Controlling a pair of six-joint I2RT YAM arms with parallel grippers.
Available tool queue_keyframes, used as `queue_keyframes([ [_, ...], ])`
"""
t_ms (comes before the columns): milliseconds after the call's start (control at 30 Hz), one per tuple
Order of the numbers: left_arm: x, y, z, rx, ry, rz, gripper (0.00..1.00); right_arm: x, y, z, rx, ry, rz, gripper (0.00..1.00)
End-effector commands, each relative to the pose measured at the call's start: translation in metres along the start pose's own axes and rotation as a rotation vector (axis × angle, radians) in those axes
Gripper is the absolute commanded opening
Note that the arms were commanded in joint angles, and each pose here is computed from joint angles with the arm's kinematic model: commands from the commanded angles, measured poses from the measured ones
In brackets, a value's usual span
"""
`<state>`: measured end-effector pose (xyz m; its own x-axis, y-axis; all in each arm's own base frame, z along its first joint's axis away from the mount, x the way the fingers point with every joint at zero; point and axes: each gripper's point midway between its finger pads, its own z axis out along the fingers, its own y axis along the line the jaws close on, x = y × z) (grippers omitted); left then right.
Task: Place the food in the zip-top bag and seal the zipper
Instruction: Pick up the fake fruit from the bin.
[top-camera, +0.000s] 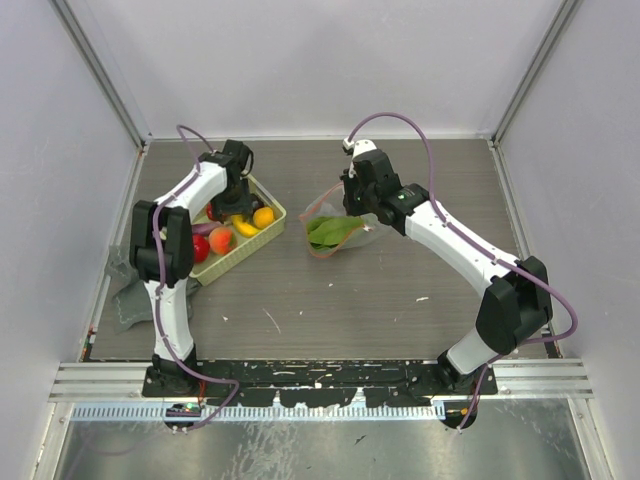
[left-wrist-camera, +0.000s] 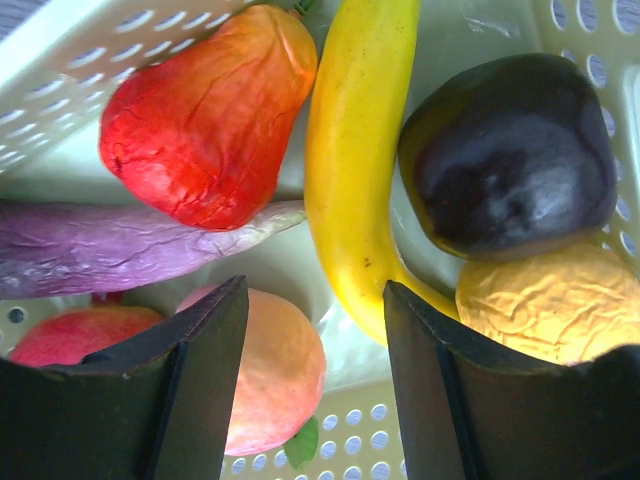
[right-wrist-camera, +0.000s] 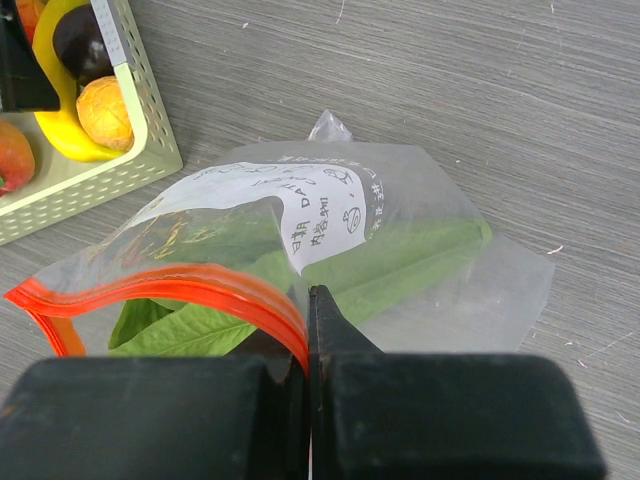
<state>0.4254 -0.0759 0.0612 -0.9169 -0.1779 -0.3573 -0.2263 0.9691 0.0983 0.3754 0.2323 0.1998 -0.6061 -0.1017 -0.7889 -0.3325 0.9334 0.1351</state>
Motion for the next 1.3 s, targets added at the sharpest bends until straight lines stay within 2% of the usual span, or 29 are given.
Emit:
queue_keyframes([
  [0,-0.007,-0.011,0.009,0.034,-0.001,-0.082,0.57,-0.025,0.004,-0.011,-0.028,-0.087,0.021,0.04],
  [267,0.001,-0.016,0.029,0.044,0.040,-0.126,0.59,-0.024,0.004,-0.010,-0.030,-0.084,0.022,0.04],
  [400,0.003,-0.012,0.029,0.036,0.049,-0.140,0.52,-0.023,0.004,-0.009,-0.028,-0.082,0.023,0.04],
  [533,-0.002,-0.007,0.014,0.040,0.010,-0.144,0.38,-0.024,0.004,-0.011,-0.031,-0.086,0.024,0.04],
  [733,-0.010,0.008,-0.014,0.009,-0.044,-0.131,0.30,-0.025,0.005,-0.012,-0.034,-0.088,0.027,0.04],
  [1033,-0.009,0.027,-0.051,-0.018,-0.078,-0.095,0.27,-0.025,0.006,-0.013,-0.039,-0.090,0.029,0.03],
  [1267,0.007,0.033,-0.099,0.030,-0.104,-0.028,0.27,-0.026,0.006,-0.014,-0.038,-0.091,0.029,0.03],
])
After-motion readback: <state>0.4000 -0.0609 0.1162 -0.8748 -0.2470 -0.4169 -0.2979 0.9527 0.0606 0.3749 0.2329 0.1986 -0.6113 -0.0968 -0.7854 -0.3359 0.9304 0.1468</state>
